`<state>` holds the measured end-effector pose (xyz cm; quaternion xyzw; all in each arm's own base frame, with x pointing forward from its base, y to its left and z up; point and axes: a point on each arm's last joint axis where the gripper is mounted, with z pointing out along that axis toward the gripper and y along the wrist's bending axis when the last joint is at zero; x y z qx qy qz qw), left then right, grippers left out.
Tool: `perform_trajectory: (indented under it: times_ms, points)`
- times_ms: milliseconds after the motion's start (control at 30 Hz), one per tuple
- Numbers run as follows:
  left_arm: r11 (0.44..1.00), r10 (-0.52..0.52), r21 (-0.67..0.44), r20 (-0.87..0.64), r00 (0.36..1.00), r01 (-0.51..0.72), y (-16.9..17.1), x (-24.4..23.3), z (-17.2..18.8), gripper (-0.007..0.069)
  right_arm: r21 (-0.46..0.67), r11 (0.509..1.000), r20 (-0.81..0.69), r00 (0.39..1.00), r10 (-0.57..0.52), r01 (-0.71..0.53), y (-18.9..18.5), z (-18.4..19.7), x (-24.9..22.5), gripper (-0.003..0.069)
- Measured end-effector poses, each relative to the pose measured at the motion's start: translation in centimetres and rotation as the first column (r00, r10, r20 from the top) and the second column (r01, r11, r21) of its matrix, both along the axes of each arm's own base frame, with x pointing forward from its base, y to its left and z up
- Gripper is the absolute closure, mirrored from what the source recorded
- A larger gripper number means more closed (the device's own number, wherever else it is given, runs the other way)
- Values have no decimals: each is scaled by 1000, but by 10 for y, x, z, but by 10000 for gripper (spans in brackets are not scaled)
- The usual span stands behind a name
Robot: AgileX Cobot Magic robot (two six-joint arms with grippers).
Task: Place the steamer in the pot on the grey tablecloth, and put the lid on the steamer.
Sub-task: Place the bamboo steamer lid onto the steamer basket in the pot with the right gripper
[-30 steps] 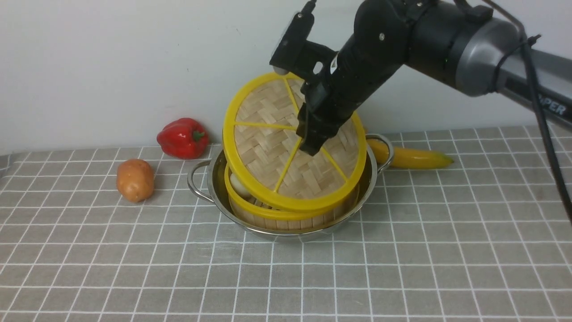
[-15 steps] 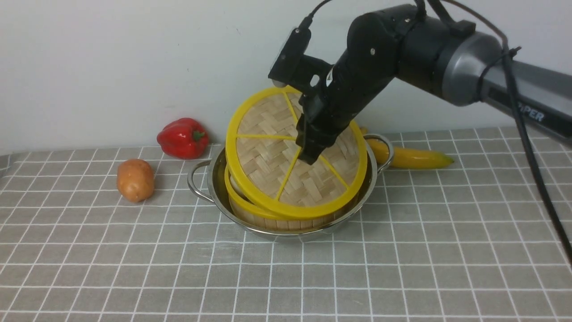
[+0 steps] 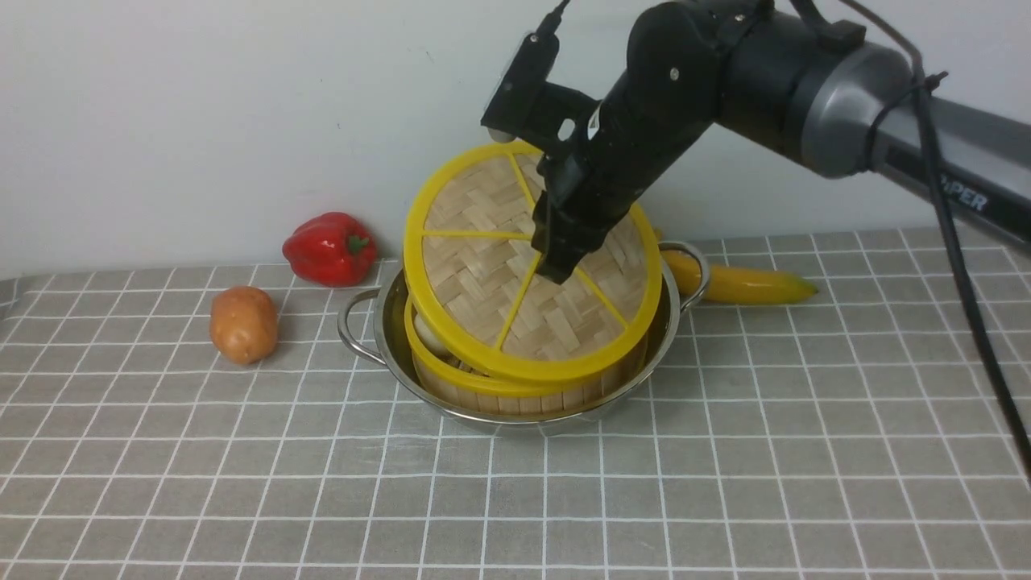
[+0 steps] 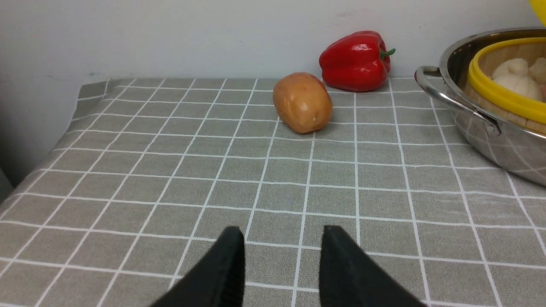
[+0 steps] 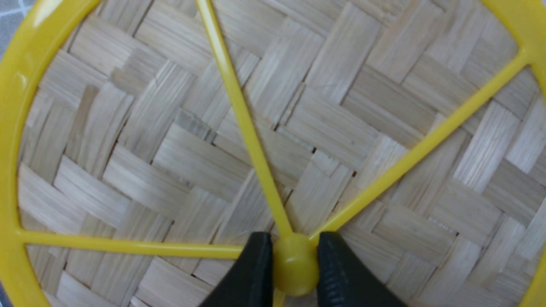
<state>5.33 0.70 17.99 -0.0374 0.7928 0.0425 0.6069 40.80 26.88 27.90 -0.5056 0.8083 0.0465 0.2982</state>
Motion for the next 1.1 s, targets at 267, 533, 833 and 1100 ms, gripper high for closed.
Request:
perform_trajectory:
  times_ms: [267,533,833,1100]
  points:
    - [1000,0,0,0,1000,0,0,0,0,382,-8,1000,8,1000,16,-16,0,0,0,510]
    - [1000,0,0,0,1000,0,0,0,0,382,-7,1000,26,999,30,-30,1,1,1,510]
    - [1000,0,0,0,1000,0,0,0,0,382,-4,999,24,999,32,-32,1,1,1,510]
    - [1000,0,0,0,1000,0,0,0,0,382,0,999,26,999,32,-32,1,2,1,510]
